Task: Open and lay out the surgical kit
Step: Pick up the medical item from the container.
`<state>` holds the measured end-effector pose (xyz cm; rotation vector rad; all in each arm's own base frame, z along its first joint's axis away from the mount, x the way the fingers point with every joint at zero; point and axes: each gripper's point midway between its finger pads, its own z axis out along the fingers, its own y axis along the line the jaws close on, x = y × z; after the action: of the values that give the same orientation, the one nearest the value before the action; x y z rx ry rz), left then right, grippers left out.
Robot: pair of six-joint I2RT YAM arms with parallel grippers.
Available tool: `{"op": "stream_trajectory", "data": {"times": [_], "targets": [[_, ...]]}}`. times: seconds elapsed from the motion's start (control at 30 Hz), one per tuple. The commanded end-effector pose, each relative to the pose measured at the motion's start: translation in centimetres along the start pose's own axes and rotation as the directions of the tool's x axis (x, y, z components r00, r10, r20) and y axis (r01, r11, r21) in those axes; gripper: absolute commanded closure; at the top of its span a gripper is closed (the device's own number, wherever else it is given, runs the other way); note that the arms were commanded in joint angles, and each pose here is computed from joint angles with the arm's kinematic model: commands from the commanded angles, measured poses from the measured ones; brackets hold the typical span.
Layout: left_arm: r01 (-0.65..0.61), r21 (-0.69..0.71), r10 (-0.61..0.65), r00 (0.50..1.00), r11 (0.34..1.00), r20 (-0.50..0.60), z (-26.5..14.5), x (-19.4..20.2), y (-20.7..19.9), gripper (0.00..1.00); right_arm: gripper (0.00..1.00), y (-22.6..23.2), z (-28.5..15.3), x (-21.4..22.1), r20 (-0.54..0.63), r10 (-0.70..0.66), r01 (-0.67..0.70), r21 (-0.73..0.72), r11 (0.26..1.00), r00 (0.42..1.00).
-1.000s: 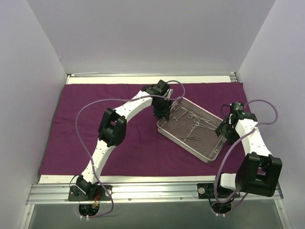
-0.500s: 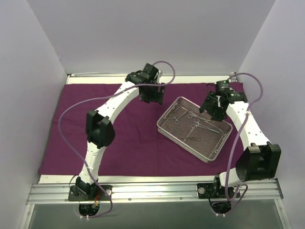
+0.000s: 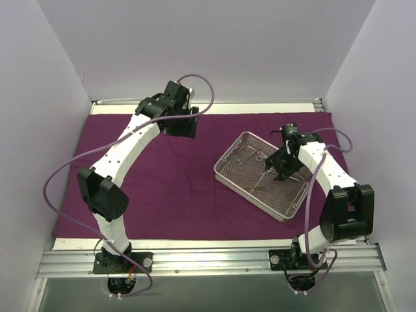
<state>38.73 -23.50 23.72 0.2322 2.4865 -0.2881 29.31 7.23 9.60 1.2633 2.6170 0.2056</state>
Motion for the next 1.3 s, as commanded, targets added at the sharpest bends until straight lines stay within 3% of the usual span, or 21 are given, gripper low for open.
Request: {"op": "stream_trajectory", "data": {"times": [0.0,0.1,0.27,0.73,0.97,1.1,1.27], "targets": [[-0.010,-0.006,0.010,1.000,1.000,0.023,-1.5,0.2,0.5,0.30,0.55,-2.2,0.6,0.9,0.036,0.242,-0.245,0.110,0.963,0.970],[-0.022,-0.018,0.022,1.000,1.000,0.017,-2.1,0.6,1.0,0.30,0.55,-3.1,1.8,2.4,0.016,0.310,-0.307,0.184,0.934,0.951],[-0.026,0.003,0.026,0.999,1.000,0.040,-3.0,1.0,1.1,0.32,0.58,-3.0,3.8,3.1,0.008,0.374,-0.369,0.183,0.911,0.927],[-0.021,0.002,0.021,0.998,1.000,0.058,-4.0,0.4,2.4,0.35,0.63,-3.7,7.4,3.8,0.012,0.395,-0.384,0.269,0.884,0.918],[-0.023,0.002,0.023,0.998,1.000,0.051,-4.2,0.5,2.6,0.37,0.85,-5.0,8.5,5.1,-0.008,0.394,-0.372,0.317,0.873,0.919],[-0.037,0.041,0.035,0.998,0.998,0.046,-4.0,0.3,1.8,0.39,1.00,-3.9,6.8,4.0,0.005,0.341,-0.327,0.296,0.898,0.940],[-0.063,0.165,0.051,0.996,0.984,0.076,-4.4,-0.8,-0.4,0.42,1.00,0.7,1.6,-1.5,0.148,0.149,-0.173,0.169,0.970,0.978]]}}
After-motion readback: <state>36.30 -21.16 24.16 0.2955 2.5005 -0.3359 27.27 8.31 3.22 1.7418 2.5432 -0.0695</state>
